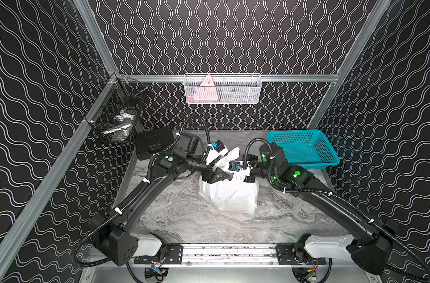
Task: Place the pineapple into a plastic bag & tie a knot
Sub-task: Cross the plastic bag at the center of the board.
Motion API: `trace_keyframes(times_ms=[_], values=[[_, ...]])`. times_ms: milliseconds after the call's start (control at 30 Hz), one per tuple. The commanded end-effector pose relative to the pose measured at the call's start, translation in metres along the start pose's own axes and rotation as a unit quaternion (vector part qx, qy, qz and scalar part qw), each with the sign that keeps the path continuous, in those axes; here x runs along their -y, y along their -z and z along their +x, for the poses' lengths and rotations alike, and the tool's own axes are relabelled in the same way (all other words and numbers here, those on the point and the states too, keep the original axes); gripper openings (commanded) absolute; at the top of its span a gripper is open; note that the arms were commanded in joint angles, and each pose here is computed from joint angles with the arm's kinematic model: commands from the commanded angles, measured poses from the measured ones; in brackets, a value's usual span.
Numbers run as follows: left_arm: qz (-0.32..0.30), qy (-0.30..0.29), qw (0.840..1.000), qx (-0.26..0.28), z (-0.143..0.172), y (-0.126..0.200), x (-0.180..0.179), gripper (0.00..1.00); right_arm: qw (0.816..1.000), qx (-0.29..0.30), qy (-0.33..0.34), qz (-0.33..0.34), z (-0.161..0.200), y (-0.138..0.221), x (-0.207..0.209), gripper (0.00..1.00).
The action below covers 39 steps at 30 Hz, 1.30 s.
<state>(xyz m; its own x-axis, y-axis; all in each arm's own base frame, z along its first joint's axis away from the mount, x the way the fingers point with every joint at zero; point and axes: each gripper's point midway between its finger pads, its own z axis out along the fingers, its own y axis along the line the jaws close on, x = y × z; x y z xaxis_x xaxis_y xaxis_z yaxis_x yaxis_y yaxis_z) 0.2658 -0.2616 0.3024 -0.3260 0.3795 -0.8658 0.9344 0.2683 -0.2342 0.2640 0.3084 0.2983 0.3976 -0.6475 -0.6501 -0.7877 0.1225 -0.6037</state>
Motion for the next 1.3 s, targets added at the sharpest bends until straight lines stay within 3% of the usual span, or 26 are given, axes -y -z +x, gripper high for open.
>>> trace_keyframes(times_ms=[0,333,800,900,1000,1267], values=[[0.017,-0.019,0.999,0.02,-0.009,0.003,0.008,0.74,0.999,-0.014,0.031,0.008,0.0,-0.004,0.0,0.0],[0.01,-0.022,1.0,0.02,-0.004,0.005,0.009,0.82,0.999,-0.015,0.029,0.021,-0.003,0.001,0.006,0.0],[0.021,-0.015,0.999,0.029,-0.017,0.001,0.004,0.72,0.996,-0.028,0.077,0.024,-0.006,-0.001,0.004,0.0],[0.026,-0.013,0.999,0.025,-0.015,-0.002,0.004,0.65,0.996,-0.024,0.079,0.024,-0.01,-0.001,0.006,0.0],[0.034,-0.011,0.999,0.022,-0.015,-0.003,0.004,0.53,0.996,-0.016,0.087,0.025,-0.015,0.0,0.005,0.0],[0.033,-0.019,0.999,0.022,-0.017,-0.002,0.004,0.05,0.995,-0.018,0.09,0.036,-0.016,0.0,0.009,0.0]])
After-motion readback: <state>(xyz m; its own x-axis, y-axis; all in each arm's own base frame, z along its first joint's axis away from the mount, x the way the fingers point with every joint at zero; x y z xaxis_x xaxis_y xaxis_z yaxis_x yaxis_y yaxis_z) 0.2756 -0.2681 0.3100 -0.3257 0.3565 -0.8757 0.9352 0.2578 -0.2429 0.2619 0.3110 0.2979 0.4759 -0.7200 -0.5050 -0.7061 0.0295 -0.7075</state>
